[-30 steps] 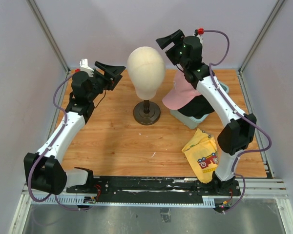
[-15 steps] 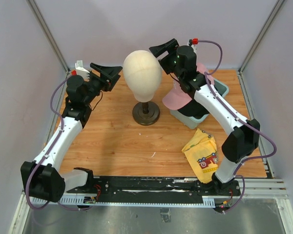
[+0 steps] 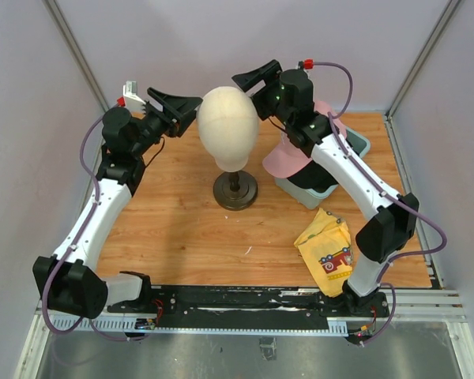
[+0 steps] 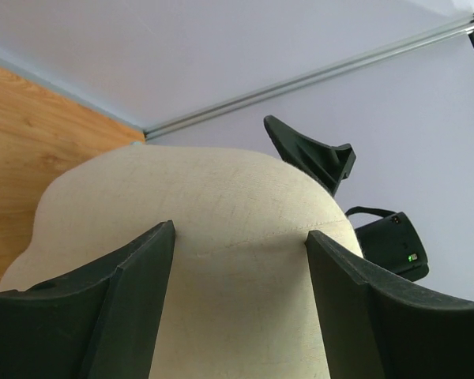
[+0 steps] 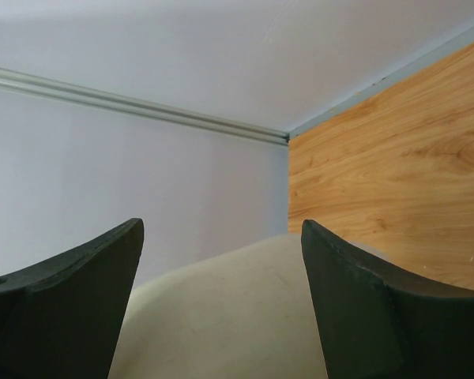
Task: Stack the hats
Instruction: Move the hat stand to the center of the board.
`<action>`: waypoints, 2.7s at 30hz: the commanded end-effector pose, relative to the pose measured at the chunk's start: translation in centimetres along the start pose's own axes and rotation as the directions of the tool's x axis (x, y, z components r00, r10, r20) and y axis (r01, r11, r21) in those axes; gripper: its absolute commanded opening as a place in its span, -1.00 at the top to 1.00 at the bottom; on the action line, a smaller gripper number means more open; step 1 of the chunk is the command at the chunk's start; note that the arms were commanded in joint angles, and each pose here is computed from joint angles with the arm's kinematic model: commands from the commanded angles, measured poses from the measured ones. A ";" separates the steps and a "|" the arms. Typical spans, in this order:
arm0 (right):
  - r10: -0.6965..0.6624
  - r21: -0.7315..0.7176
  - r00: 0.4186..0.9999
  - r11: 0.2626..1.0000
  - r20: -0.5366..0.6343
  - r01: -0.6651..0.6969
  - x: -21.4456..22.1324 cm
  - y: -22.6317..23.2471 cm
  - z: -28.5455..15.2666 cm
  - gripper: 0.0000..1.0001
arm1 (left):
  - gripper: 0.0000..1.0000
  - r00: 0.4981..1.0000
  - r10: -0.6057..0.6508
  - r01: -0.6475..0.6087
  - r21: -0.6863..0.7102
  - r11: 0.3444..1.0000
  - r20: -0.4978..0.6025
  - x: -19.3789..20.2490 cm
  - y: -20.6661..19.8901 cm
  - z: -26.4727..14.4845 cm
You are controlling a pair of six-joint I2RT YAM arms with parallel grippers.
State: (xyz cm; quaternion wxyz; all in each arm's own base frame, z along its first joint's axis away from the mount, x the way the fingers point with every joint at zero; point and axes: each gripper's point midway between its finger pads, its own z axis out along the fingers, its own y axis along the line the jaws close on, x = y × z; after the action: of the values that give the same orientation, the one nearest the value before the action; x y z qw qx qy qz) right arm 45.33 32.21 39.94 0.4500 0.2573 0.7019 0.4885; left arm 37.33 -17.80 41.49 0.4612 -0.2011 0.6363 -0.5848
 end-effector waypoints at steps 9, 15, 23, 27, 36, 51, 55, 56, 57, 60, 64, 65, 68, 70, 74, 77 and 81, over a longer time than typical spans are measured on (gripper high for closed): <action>0.014 0.022 0.980 1.000 -0.197 -0.010 5.7 0.2 0.0 -0.63 | -0.42 0.984 0.053 -0.033 0.120 0.992 -0.169 2.2 -5.2 -0.4; 0.007 0.015 0.985 1.000 -0.174 -0.004 4.6 0.9 -1.9 -0.63 | -0.42 0.983 0.040 -0.016 0.129 0.991 -0.181 2.2 -5.6 -0.2; 0.038 0.035 0.981 0.999 -0.188 -0.032 5.4 0.8 -3.2 -0.62 | -0.42 0.980 0.032 -0.005 0.136 0.991 -0.195 2.2 -6.3 -0.2; 0.048 0.034 0.976 0.999 -0.213 -0.042 5.9 1.3 -3.4 -0.62 | -0.49 0.967 0.044 -0.007 0.146 0.989 -0.250 2.6 -6.9 0.2; 0.094 0.042 0.962 0.995 -0.256 -0.086 7.0 1.6 -4.0 -0.62 | -0.52 0.952 0.079 -0.036 0.149 0.988 -0.296 2.8 -7.8 0.3; 0.078 0.047 0.966 0.997 -0.248 -0.068 7.6 1.7 -6.9 -0.62 | -0.52 0.948 0.103 -0.063 0.141 0.988 -0.302 3.0 -7.7 -0.4; 0.051 0.039 0.973 0.998 -0.226 -0.044 7.1 2.1 -7.7 -0.62 | -0.52 0.960 0.122 -0.099 0.099 0.990 -0.252 2.0 -7.3 -0.6; 0.039 0.040 0.976 0.999 -0.216 -0.031 6.8 2.1 -7.9 -0.62 | -0.52 0.966 0.126 -0.109 0.084 0.990 -0.227 1.4 -7.1 -0.6; 0.023 0.038 0.979 0.999 -0.205 -0.015 6.5 2.1 -8.1 -0.62 | -0.52 0.971 0.127 -0.116 0.063 0.991 -0.202 0.8 -6.8 -0.7; -0.029 0.038 0.987 0.999 -0.158 0.035 5.3 2.2 -8.7 -0.63 | -0.53 0.982 0.137 -0.136 0.012 0.991 -0.127 -0.8 -5.9 -1.2; -0.095 0.032 0.989 0.995 -0.115 0.100 4.1 2.5 -9.2 -0.63 | -0.53 0.989 0.140 -0.143 -0.048 0.989 -0.053 -2.2 -4.3 -1.9; -0.108 0.033 0.989 0.993 -0.104 0.112 3.8 2.5 -9.3 -0.64 | -0.53 0.989 0.145 -0.147 -0.065 0.987 -0.038 -2.4 -4.0 -2.2; -0.138 0.036 0.987 0.989 -0.081 0.141 3.1 2.5 -9.8 -0.64 | -0.54 0.988 0.151 -0.150 -0.097 0.984 0.007 -3.0 -3.3 -3.0; -0.160 0.038 0.985 0.986 -0.071 0.163 2.8 2.3 -10.2 -0.64 | -0.54 0.986 0.162 -0.158 -0.113 0.981 0.028 -3.2 -3.2 -3.7; -0.213 0.042 0.976 0.976 -0.045 0.215 1.9 1.8 -11.5 -0.64 | -0.54 0.973 0.217 -0.201 -0.173 0.964 0.078 -3.4 -3.1 -5.8; -0.260 0.043 0.965 0.964 -0.021 0.261 1.3 1.4 -12.5 -0.64 | -0.54 0.964 0.243 -0.214 -0.219 0.952 0.112 -3.4 -2.3 -7.6; -0.307 0.060 0.952 0.950 -0.012 0.307 1.0 0.1 -13.7 -0.64 | -0.47 0.964 0.235 -0.198 -0.255 0.946 0.123 -2.2 -0.8 -9.7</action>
State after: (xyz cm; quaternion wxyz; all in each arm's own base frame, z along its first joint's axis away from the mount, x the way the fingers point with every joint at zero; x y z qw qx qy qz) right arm 33.71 28.26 41.52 0.4807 0.1802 0.7477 0.4212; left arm 31.53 -12.21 43.81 0.5294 -0.2098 0.6784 -0.4642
